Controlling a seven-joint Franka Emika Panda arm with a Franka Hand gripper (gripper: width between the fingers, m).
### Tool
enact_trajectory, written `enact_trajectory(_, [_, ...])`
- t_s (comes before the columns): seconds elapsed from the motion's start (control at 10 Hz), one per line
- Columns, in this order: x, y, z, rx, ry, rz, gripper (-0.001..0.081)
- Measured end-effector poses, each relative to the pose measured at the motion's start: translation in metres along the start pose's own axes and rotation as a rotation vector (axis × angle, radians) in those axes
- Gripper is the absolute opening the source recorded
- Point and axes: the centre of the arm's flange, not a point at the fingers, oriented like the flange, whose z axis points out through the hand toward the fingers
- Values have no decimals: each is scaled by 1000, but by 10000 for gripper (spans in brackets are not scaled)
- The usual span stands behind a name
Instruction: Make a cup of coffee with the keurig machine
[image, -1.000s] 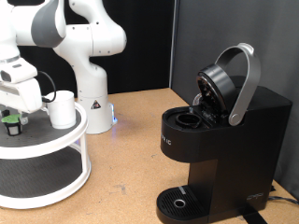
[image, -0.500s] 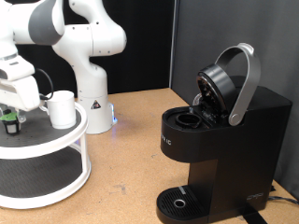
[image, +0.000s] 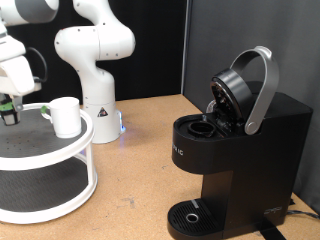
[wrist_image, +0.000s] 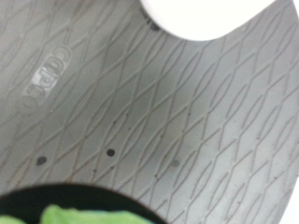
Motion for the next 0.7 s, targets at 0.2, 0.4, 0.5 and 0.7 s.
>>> enact_trajectory(0.2, [-1,2,-13,9,16,5,451])
enact_trajectory(0.4, [0,2,-11,5,36,19,451])
enact_trajectory(0.5, [4,2,-11,9,99,51,451])
enact_trajectory(0.7, [17,10,-25,16,263,142,451])
